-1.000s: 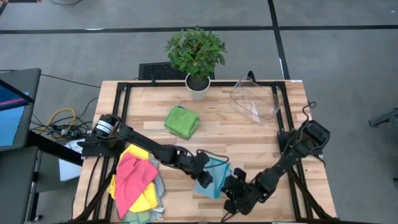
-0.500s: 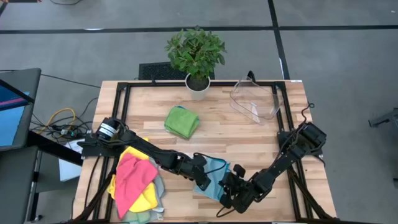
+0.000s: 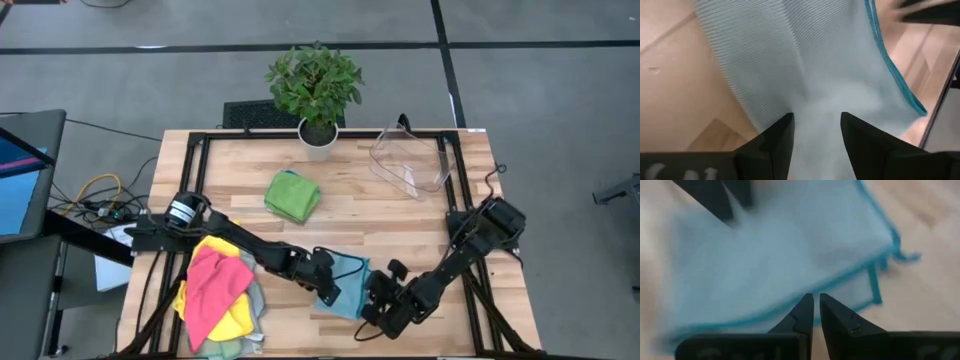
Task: Fold microfiber towels
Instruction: Fold the light blue microfiber towel
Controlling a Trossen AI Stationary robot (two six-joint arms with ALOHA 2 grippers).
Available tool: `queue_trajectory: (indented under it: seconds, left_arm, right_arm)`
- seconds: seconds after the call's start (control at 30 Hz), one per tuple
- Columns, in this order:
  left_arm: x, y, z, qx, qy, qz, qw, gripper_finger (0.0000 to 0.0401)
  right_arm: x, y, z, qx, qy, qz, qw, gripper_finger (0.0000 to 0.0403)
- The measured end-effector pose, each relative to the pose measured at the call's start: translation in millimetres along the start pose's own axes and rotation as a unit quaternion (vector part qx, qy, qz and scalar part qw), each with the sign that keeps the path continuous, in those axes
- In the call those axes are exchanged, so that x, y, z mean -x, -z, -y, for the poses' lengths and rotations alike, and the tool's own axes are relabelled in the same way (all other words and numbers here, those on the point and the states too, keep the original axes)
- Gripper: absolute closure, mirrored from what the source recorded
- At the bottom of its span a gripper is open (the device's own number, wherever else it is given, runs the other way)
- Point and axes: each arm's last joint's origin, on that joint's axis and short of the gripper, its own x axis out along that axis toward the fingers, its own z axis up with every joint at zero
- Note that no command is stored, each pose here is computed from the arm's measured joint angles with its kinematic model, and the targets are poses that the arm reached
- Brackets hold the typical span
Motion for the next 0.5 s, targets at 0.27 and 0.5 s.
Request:
queue_trajectory:
  seconds: [0.27, 0.5]
  left_arm:
    - [39.2, -20.8, 25.4, -0.03, 0.059, 0.015, 0.998, 0.0244]
    - [83.9, -28.3, 37.8, -0.109, 0.105, -0.004, 0.989, 0.0243]
  right_arm:
    - [47.1, -32.0, 8.9, -0.074, -0.055, 0.009, 0.996, 0.0338]
    - [60.1, -45.6, 7.2, -0.011, -0.098, 0.03, 0.995, 0.0266]
